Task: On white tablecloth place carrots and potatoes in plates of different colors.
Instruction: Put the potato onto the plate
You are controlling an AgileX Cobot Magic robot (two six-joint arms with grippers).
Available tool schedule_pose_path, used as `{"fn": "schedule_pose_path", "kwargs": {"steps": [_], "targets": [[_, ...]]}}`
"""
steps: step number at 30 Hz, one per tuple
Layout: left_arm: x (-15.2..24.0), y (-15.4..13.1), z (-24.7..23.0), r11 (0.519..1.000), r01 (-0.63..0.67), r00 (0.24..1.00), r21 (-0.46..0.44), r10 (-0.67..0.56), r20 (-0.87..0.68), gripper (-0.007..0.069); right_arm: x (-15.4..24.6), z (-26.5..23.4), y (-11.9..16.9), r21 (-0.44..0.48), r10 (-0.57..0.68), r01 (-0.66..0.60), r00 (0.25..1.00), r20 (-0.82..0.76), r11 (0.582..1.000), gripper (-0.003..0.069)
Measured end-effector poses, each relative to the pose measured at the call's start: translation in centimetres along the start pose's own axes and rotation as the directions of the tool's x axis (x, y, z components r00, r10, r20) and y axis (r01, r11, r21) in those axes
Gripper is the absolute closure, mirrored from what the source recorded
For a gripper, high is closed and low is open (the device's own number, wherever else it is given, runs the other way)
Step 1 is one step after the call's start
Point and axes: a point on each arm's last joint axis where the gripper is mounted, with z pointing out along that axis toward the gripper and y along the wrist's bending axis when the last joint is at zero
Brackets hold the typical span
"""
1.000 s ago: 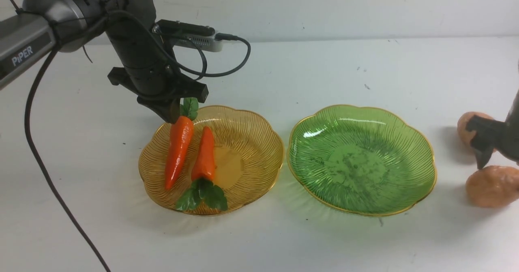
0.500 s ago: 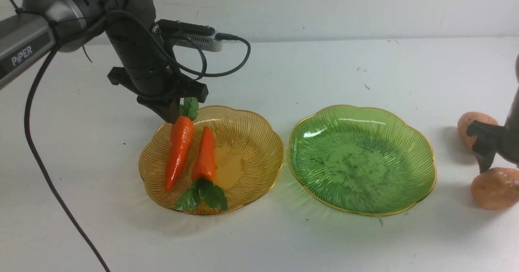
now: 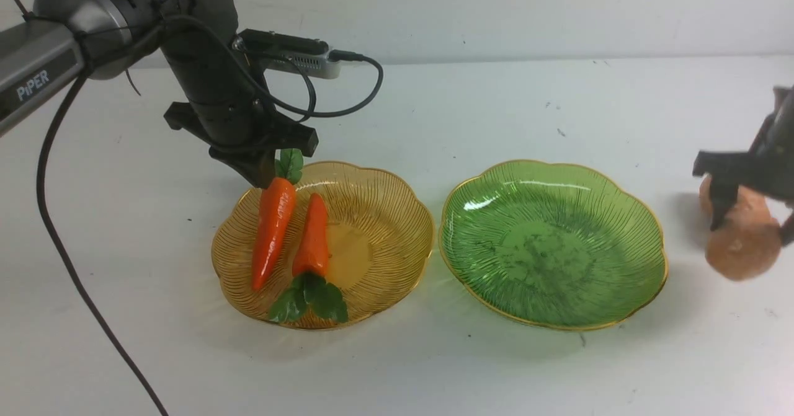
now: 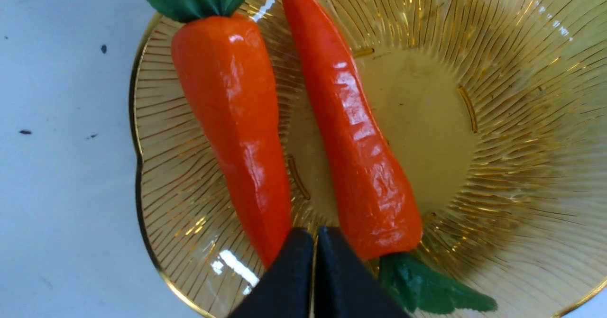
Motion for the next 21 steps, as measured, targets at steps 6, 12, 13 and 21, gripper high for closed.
{"fn": "schedule_pose_path", "kwargs": {"steps": [6, 12, 13, 21], "targets": [[0.0, -0.1, 0.0, 1.000, 0.009, 1.000, 0.010, -0.009, 0.000, 0.0629, 0.3, 4.2, 2.2, 0.016, -0.085, 0.086, 0.996, -0.022, 0.996, 0.0120], [0.0, -0.1, 0.0, 1.000, 0.012, 1.000, 0.014, -0.012, 0.000, 0.0628, 0.5, 5.6, 2.3, 0.015, -0.085, 0.086, 0.995, -0.057, 0.996, -0.0010], [0.0, -0.1, 0.0, 1.000, 0.012, 1.000, 0.014, -0.012, 0.000, 0.0628, 0.5, 5.5, 2.4, 0.014, -0.086, 0.087, 0.994, -0.062, 0.996, -0.0018], [0.0, -0.1, 0.0, 1.000, 0.012, 1.000, 0.014, -0.012, 0.000, 0.0621, -1.0, 2.6, 2.7, 0.073, -0.149, 0.155, 0.985, -0.089, 0.985, -0.0016]]}}
